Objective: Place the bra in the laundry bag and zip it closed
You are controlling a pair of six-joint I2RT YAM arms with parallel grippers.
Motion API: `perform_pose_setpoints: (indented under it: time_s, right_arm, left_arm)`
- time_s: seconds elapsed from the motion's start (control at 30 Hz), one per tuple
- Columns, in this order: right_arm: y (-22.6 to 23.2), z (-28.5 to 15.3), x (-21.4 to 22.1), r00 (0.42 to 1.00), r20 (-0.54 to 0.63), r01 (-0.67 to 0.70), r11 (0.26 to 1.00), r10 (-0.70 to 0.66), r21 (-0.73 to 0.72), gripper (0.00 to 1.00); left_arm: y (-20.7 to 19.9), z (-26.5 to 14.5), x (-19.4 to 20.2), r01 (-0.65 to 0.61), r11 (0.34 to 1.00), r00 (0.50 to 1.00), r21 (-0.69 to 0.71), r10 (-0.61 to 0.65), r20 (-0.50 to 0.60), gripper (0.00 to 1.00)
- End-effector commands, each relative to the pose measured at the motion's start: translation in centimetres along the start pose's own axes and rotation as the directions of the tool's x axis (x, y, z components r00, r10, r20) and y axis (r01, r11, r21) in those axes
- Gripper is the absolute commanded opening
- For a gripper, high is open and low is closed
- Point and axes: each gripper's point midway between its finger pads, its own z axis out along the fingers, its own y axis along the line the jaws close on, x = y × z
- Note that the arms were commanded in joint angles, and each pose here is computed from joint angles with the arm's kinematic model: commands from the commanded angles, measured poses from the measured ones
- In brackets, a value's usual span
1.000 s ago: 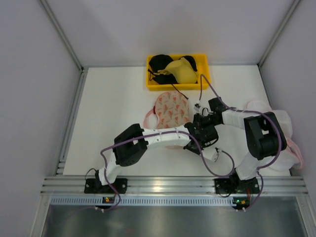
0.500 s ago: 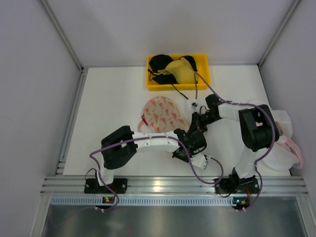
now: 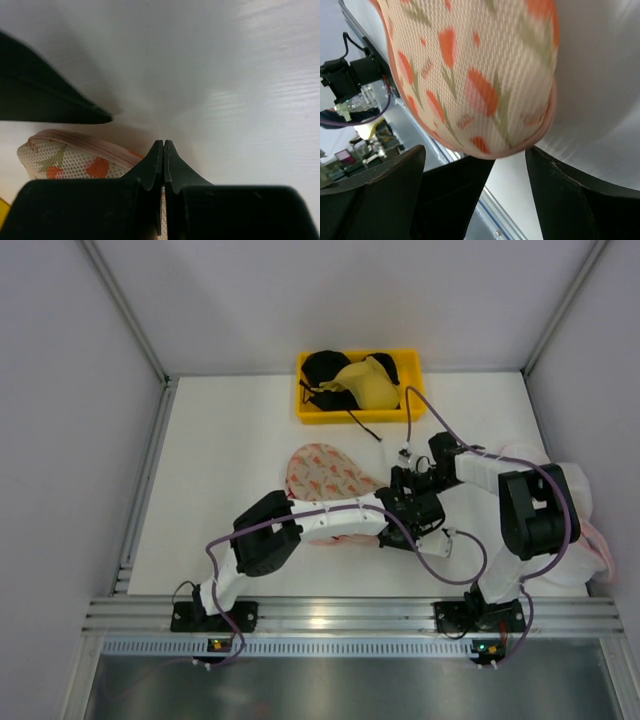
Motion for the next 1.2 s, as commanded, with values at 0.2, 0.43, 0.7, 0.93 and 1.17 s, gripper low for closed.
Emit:
perform_pose_setpoints:
  time_s: [0.2,0.43,0.7,0.93,1.17]
  right_arm:
    - [1.5,0.3,1.1,0.998,-0.055,-0.048,0.993,0.042,-0.105,0.38]
    - [0.2,0.5,0.0,0.997,-0.064,-0.045,0.997,0.041,-0.063,0.00]
    - [-1.9,0.4,-2.4,0.997,-0.062,0.047,0.999,-0.046,0.000,0.00]
    - [-1.6,-0.4,-4.4,0.998,-0.020,0.065,0.997,-0.065,0.043,0.39]
    - [-0.4,-1.9,-0.4,0.998,-0.063,-0.014,1.000,0.013,-0.006,0.79]
  left_arm:
    - [2.8,-0.6,-2.0,0.050,0.996,0.997,-0.077,-0.045,0.064,0.00]
    - [-0.5,-2.2,0.0,0.018,1.000,0.997,0.008,-0.019,0.077,0.00]
    - [-6.5,-2.5,4.5,-0.006,0.988,0.999,0.153,-0.001,0.042,0.00]
    - [-4.9,-2.8,2.9,0.026,0.993,0.998,0.114,-0.033,0.061,0.00]
    - [-0.9,-2.8,-0.4,0.104,0.994,0.988,0.045,-0.108,0.113,0.00]
